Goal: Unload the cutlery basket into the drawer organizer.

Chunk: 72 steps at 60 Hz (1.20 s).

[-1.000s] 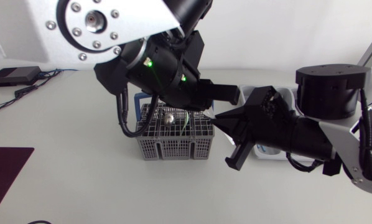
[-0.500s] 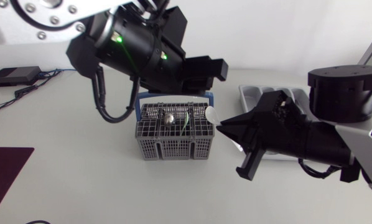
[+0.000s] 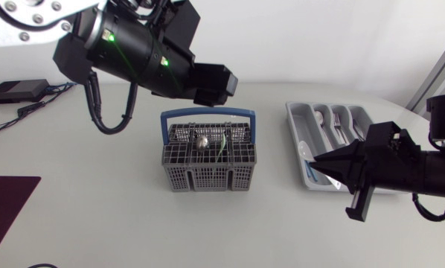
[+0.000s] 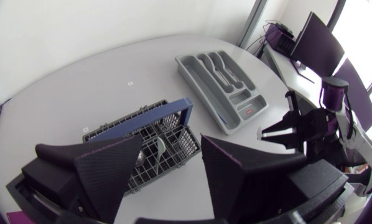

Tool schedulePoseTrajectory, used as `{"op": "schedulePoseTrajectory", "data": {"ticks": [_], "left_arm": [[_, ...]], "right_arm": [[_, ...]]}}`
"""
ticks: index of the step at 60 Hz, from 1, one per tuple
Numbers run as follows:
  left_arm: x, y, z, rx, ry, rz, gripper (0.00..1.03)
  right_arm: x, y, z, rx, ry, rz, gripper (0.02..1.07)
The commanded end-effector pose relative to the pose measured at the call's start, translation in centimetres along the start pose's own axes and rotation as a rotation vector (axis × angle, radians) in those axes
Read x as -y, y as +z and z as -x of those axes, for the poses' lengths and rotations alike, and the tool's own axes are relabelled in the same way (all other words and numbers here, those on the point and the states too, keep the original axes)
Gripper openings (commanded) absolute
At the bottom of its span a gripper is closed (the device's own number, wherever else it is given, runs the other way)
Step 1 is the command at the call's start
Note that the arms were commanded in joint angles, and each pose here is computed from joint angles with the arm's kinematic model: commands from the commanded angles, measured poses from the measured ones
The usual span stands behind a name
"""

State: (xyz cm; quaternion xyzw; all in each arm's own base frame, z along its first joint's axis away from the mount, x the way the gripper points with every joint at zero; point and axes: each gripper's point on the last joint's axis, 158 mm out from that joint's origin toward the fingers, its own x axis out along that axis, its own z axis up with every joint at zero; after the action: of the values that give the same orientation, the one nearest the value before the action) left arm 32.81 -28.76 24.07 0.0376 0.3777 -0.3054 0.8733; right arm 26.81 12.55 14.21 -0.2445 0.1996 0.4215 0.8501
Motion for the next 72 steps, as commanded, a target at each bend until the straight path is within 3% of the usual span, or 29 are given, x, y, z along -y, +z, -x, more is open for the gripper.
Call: {"op": "schedulePoseTrajectory", "data": {"ticks": [1,19,37,57,72], "left_arm": [[-0.5,-1.1,-1.0,-0.022,0.002,-0.058,0.86],[-1.7,-1.7,-2.4,-0.037,0.028,-0.146,0.86],[-1.8,-2.0,-3.5,-0.076,0.042,-0.147,0.86],[-0.4,-3.6,-4.2,-0.148,0.052,-0.148,0.86],[-0.2,-4.7,-4.9,-0.191,0.093,-0.136,0.86]], "right_arm": [[0.5,-2.3,-0.1,-0.035,0.028,0.029,0.08],[4.7,-8.4,1.1,-0.126,0.074,0.054,0.08],[9.2,-13.7,2.9,-0.212,0.148,0.155,0.08],[10.0,-19.7,2.4,-0.345,0.271,0.232,0.08],[12.6,-23.0,1.6,-0.478,0.221,0.355,0.08]]}}
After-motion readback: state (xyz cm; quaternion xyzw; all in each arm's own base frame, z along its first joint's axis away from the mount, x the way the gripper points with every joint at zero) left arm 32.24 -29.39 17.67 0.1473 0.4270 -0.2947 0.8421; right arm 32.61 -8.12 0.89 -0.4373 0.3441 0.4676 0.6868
